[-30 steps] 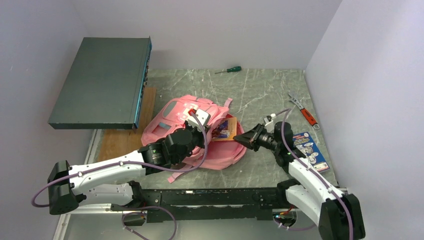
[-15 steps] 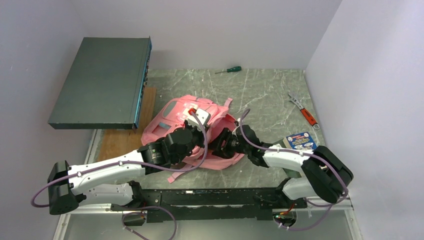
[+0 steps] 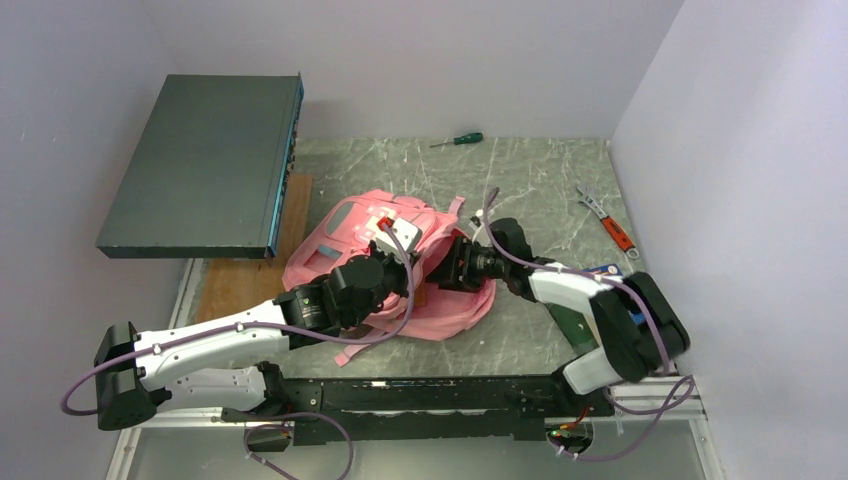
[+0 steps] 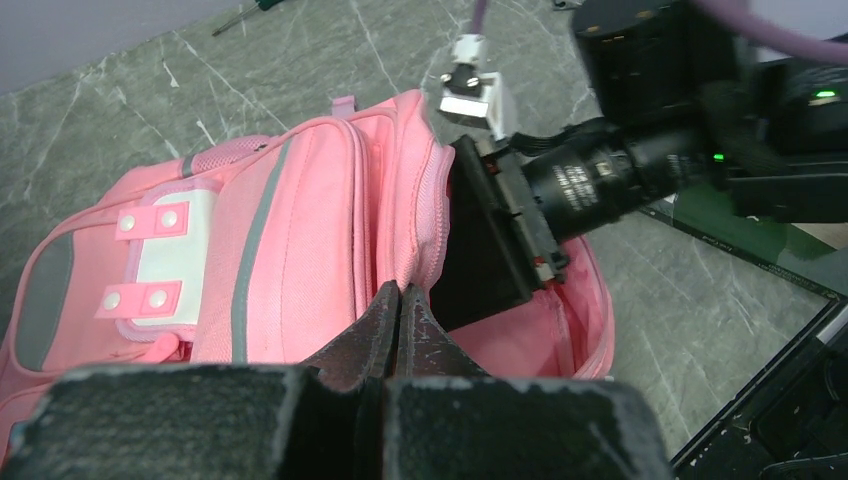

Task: Pack the student bag
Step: Place the book in the student bag.

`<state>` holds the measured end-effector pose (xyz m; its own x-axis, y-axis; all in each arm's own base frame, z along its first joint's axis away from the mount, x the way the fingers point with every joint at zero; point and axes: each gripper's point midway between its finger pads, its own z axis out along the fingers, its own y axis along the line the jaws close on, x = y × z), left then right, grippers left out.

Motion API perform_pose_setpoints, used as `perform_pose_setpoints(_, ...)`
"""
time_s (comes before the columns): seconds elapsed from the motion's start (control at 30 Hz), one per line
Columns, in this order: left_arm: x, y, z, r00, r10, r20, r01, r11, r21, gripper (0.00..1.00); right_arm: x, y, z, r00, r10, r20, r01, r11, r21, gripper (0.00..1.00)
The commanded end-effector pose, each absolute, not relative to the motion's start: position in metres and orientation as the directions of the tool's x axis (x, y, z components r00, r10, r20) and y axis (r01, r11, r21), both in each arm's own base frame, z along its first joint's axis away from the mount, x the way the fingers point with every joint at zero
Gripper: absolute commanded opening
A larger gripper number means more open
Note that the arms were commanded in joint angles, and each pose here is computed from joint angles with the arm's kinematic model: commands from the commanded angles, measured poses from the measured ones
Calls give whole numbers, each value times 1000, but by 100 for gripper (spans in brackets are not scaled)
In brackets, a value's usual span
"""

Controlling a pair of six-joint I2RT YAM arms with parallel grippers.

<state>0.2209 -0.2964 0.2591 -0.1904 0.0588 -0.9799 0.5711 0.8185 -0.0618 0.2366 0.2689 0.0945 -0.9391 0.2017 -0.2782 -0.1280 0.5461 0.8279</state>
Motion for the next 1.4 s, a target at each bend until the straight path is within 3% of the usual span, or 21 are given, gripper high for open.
perform_pose_setpoints(0.0,225,-290,313,-119,-77,-990,556,821,-131,0,243,298,111,-947,107,-302,-237,402,884,56)
perform_pose_setpoints(0.2,225,-294,313,-113,-68,-991,564,817,-120,0,240,328,110,-965,84,-249,-210,321,923,51)
perform_pose_setpoints(0.27,226,-295,312,-109,-59,-992,564,819,-111,0,238,330,108,-970,110,-217,-176,295,939,36)
perform_pose_setpoints(0.3,227,-295,313,-106,-60,-993,560,821,-109,0,239,327,107,-969,142,-200,-152,289,945,11)
perform_pose_setpoints(0.33,227,-294,312,-104,-56,-993,556,825,-105,0,239,323,104,-969,176,-172,-118,282,952,1)
perform_pose_setpoints(0.37,228,-293,311,-102,-54,-993,549,829,-102,0,238,317,104,-966,211,-147,-87,267,960,0)
perform_pose_setpoints(0.57,233,-287,311,-92,-44,-995,514,853,-85,0,246,274,116,-881,473,-21,37,114,993,0)
perform_pose_setpoints(0.87,233,-289,309,-64,-17,-998,529,847,-49,0,275,306,127,-744,668,-29,68,118,991,0)
perform_pose_setpoints(1.07,232,-290,311,-49,-12,-999,530,847,-36,0,292,318,125,-640,759,-121,95,235,967,0)
perform_pose_setpoints(1.23,232,-290,312,-31,18,-999,522,853,-1,0,284,341,112,-672,713,-201,119,372,921,0)
perform_pose_setpoints(1.37,231,-291,314,-18,8,-1000,533,846,-3,0,266,352,84,-783,568,-255,100,519,849,46)
